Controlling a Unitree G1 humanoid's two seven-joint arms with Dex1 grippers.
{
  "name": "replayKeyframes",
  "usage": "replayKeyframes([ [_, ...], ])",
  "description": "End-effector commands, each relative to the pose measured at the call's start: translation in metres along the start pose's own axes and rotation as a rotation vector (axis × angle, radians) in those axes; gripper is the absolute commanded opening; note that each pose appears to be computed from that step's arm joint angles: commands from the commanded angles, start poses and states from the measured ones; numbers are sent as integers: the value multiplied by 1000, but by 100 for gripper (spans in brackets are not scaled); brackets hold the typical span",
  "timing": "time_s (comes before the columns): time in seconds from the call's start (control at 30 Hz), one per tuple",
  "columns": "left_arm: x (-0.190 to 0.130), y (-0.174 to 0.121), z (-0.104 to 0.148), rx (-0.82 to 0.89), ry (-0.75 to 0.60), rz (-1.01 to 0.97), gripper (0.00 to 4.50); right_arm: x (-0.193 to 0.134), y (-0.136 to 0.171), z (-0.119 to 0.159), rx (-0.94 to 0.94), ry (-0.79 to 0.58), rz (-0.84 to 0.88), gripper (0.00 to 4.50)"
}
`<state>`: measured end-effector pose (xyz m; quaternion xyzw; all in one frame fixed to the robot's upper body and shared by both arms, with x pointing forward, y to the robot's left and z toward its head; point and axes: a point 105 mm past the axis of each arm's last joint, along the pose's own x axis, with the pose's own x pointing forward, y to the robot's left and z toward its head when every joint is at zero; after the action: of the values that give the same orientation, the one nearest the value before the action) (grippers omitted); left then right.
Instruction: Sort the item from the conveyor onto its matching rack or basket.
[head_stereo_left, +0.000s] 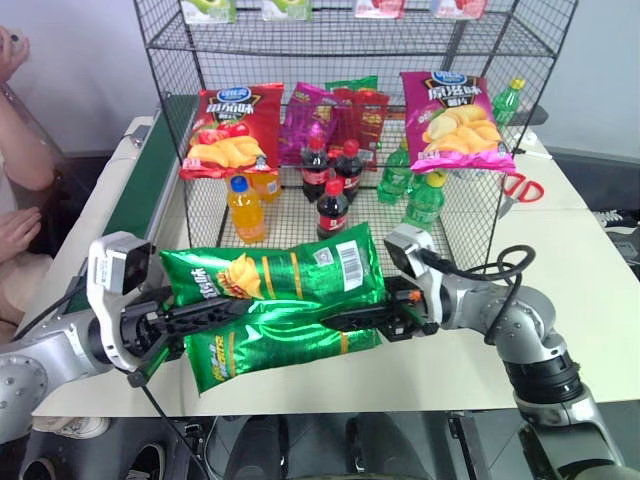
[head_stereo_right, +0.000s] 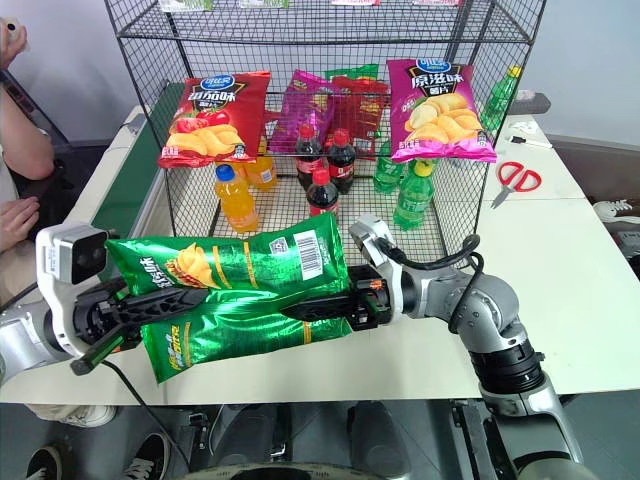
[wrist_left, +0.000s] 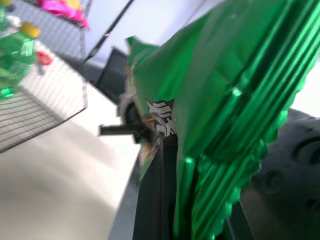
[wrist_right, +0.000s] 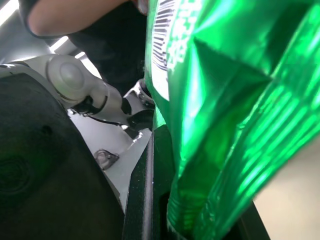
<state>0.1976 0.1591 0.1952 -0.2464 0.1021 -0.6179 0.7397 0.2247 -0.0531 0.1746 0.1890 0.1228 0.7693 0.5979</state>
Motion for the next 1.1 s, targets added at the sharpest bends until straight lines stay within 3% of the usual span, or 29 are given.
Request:
replayKeyframes([
  [0.03,-17,6,9,53,-28,71,79,-3,-2,16,-158,-4,-62,0],
  [0.17,-30,9,11,71,-42,116,268,-12,-3,23,-272,6,-150,0],
  [0.2,-37,10,12,77,-52,139,333,-15,-3,23,-341,36,-195,0],
  [0.3,-54,21,17,176,-105,236,448,-21,0,33,-593,112,-298,0],
  [0.4,-68,34,26,260,-165,331,448,-21,11,79,-837,-12,-409,0],
  [0.47,-72,39,31,315,-187,366,448,-24,12,106,-1088,-16,-536,0],
  [0.57,-71,46,38,404,-197,401,448,-30,14,135,-1457,29,-703,0],
  [0.67,-64,49,38,433,-183,388,448,-42,3,133,-1750,210,-798,0],
  [0.77,-59,51,35,447,-153,376,448,-52,-7,139,-1858,271,-899,0],
  [0.83,-57,52,37,455,-154,375,448,-64,-21,146,-1979,436,-1025,0],
  [0.9,-56,54,39,479,-150,384,448,-70,-30,152,-2026,492,-1108,0],
  [1.1,-54,62,33,640,-67,459,448,-74,-77,161,-1949,632,-1329,0],
])
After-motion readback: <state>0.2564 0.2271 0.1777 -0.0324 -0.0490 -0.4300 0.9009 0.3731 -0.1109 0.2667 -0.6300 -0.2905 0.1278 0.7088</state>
